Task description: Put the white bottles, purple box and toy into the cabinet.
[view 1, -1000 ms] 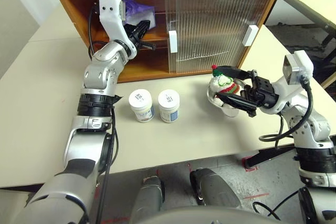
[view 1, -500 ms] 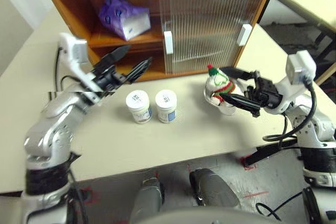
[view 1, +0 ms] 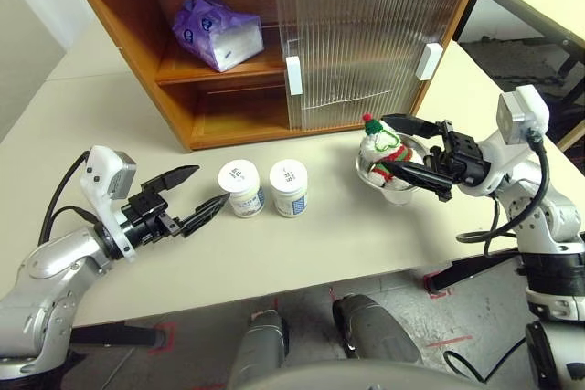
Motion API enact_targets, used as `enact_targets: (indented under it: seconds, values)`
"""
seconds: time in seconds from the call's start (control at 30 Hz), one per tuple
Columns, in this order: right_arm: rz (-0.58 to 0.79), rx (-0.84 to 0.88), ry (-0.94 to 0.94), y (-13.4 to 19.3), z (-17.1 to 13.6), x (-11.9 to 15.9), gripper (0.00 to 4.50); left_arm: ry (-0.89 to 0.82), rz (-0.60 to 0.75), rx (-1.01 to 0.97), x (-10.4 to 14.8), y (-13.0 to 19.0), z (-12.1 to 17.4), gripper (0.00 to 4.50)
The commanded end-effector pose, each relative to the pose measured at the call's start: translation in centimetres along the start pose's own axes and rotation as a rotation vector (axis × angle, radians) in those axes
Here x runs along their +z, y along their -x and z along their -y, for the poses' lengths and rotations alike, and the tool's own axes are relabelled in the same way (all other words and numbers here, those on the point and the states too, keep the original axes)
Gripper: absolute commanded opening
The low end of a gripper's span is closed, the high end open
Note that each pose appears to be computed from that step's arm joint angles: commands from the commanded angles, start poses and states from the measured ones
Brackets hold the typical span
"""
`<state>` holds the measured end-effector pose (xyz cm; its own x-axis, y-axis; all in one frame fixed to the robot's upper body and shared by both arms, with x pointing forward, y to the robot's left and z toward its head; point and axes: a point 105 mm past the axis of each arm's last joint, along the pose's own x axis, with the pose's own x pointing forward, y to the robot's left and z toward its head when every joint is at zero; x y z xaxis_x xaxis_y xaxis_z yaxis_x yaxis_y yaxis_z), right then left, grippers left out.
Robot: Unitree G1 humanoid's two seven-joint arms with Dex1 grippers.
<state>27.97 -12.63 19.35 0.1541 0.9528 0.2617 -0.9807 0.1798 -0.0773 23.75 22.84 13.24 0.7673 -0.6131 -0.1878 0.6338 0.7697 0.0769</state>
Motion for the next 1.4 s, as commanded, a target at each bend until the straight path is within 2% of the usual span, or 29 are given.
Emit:
enact_targets:
  seconds: [0.03, 0.13, 0.27, 0.6, 0.8, 0.97, 1.03, 1.13, 1.3, 1.4]
  values:
    - [-0.018, 0.005, 0.004, 0.0, 0.0, 0.0, 4.5, -0.006, -0.062, -0.084, -1.5, 0.2, 1.4, 4.48]
    - [-0.023, 0.004, 0.004, 0.0, 0.0, 0.0, 4.5, 0.004, -0.118, -0.113, -2.8, 0.3, 1.9, 4.48]
    - [-0.025, 0.007, 0.011, -0.2, 0.2, 0.2, 4.5, 0.017, -0.136, -0.132, -3.2, -0.9, 2.5, 4.48]
    - [-0.02, 0.007, 0.009, -0.5, -0.1, 0.2, 4.5, 0.062, -0.203, -0.053, -6.4, -2.6, 1.4, 4.48]
    - [-0.017, 0.004, 0.004, -0.7, -0.3, 0.3, 4.5, 0.053, -0.193, -0.059, -7.1, -4.0, 1.5, 4.48]
    - [-0.017, 0.003, 0.001, -1.0, -0.5, 0.4, 4.5, 0.034, -0.127, -0.071, -6.9, -5.3, 1.4, 4.48]
    - [-0.018, 0.004, 0.0, -1.1, -0.6, 0.5, 4.5, 0.035, -0.144, -0.087, -7.4, -5.8, 1.4, 4.09]
    - [-0.017, 0.004, 0.001, -1.3, -0.6, 0.6, 4.5, 0.047, -0.162, -0.1, -7.9, -6.2, 1.5, 3.2]
    - [-0.019, -0.005, 0.007, -1.3, -0.4, 0.7, 4.5, 0.074, -0.163, -0.08, -8.3, -6.0, 1.4, 3.15]
    - [-0.022, -0.008, 0.007, -1.1, -0.4, 0.7, 4.5, 0.125, -0.036, 0.053, -6.3, -6.0, -0.9, 3.15]
